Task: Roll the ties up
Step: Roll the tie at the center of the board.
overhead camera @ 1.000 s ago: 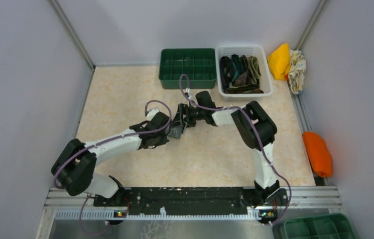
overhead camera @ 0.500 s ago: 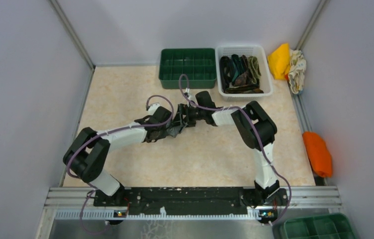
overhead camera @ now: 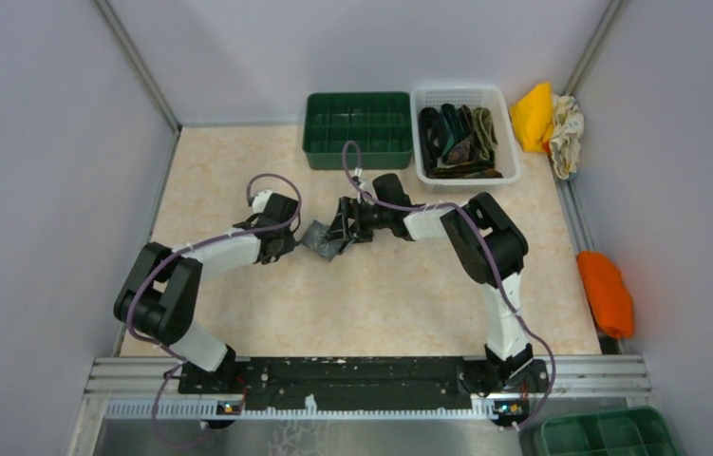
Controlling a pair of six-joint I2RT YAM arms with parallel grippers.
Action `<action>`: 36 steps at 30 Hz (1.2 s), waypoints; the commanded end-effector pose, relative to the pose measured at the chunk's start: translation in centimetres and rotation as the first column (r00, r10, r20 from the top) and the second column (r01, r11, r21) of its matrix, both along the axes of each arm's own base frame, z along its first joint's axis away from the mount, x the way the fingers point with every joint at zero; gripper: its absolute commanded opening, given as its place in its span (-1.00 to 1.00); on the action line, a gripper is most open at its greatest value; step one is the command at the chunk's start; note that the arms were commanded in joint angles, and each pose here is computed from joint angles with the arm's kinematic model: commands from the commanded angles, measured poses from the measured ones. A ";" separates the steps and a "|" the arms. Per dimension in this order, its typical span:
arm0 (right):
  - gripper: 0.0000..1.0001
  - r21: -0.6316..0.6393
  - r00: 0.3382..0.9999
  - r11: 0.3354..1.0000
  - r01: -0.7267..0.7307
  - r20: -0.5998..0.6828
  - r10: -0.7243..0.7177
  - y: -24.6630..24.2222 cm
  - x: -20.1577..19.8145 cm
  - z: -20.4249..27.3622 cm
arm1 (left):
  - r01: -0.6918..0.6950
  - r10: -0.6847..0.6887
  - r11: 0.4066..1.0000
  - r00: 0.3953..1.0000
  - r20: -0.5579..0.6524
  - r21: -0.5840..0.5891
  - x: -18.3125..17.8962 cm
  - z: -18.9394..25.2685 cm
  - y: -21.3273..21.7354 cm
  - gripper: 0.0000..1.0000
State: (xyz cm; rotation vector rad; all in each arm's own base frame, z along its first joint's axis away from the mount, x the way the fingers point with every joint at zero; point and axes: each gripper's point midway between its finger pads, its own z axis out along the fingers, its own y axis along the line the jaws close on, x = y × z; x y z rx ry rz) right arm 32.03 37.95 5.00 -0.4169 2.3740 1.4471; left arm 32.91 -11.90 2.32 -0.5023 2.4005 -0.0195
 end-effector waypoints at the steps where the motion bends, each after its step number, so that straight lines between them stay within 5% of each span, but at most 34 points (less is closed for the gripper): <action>1: 0.61 -0.106 0.997 0.994 0.040 -0.059 -0.046 -0.7 -0.4 -4.1 | -0.006 0.011 0.998 0.997 0.076 -0.065 1.6 1.4 -0.8 -1.00; 9: 0.61 -0.100 0.997 0.994 0.037 -0.061 -0.043 -0.5 -0.2 -3.9 | 0.037 -0.017 0.995 0.978 0.207 -0.089 7.2 5.7 -2.5 -1.00; 15: 0.60 -0.107 0.997 0.994 0.032 -0.062 -0.038 -0.7 -0.4 -4.2 | 0.075 -0.058 0.993 0.981 0.183 -0.090 9.2 4.1 -3.8 -1.00; 23: 0.60 -0.111 0.997 0.993 0.035 -0.065 -0.042 -0.8 -0.6 -4.5 | 0.184 -0.167 0.957 0.982 0.090 -0.226 7.0 2.1 -6.8 -1.00; 29: 0.60 -0.110 0.997 0.993 0.035 -0.066 -0.042 -0.9 -0.7 -4.6 | 0.282 -0.264 0.867 0.959 0.102 -0.412 5.5 2.0 -10.6 -1.00; 36: 0.58 -0.126 0.997 0.992 0.015 -0.069 -0.024 -0.8 -1.3 -4.8 | 0.308 -0.287 0.847 0.951 0.115 -0.433 5.5 1.9 -11.4 -1.00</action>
